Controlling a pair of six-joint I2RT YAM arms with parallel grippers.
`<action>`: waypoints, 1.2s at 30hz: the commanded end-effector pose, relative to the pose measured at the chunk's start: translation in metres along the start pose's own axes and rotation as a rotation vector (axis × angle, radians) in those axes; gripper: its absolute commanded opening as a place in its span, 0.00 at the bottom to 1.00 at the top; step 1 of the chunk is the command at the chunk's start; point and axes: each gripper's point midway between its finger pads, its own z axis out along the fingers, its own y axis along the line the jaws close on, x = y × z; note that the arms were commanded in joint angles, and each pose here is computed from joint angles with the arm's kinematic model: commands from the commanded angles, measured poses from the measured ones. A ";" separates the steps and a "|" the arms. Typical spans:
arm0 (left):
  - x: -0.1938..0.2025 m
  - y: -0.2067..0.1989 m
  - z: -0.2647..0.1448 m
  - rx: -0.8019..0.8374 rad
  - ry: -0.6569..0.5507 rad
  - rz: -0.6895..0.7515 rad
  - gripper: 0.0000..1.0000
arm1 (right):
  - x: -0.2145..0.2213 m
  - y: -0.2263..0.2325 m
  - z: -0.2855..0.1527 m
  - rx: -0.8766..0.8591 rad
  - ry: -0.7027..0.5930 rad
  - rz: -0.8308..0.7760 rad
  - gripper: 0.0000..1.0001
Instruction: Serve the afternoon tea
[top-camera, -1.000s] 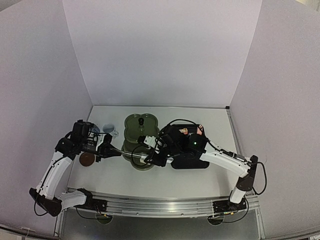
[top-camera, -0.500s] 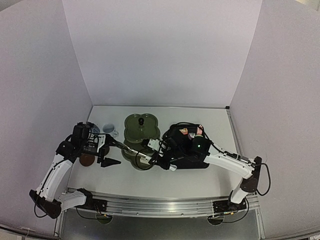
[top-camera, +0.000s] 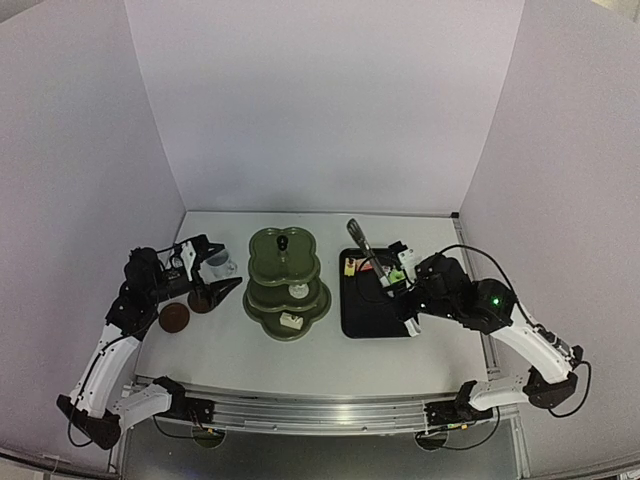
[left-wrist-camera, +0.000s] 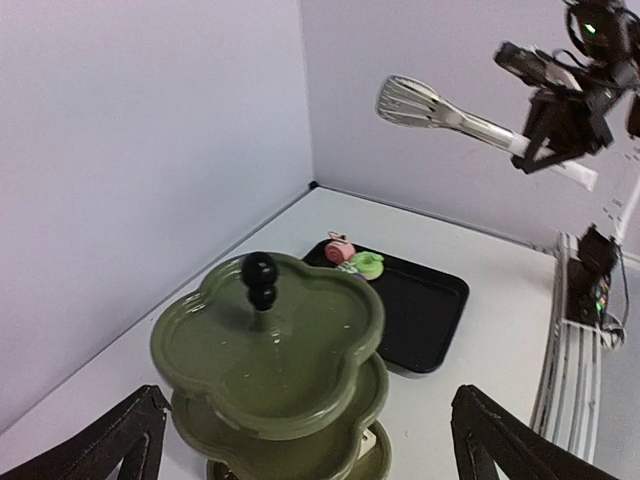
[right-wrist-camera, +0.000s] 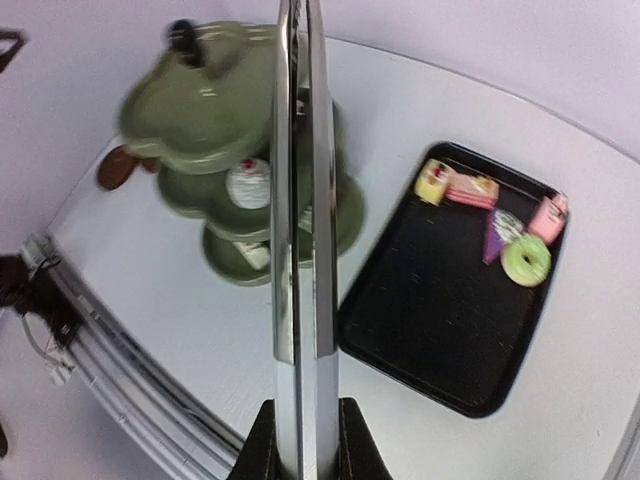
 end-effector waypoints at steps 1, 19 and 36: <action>0.007 0.052 0.000 -0.282 -0.018 -0.192 1.00 | 0.042 -0.066 0.029 0.304 0.163 0.191 0.00; 0.076 0.072 -0.008 -0.460 0.142 -0.224 0.99 | 0.165 -0.108 0.148 0.442 0.665 0.413 0.02; 0.075 0.077 -0.003 -0.466 0.129 -0.188 1.00 | 0.185 -0.136 0.164 0.568 0.699 0.420 0.19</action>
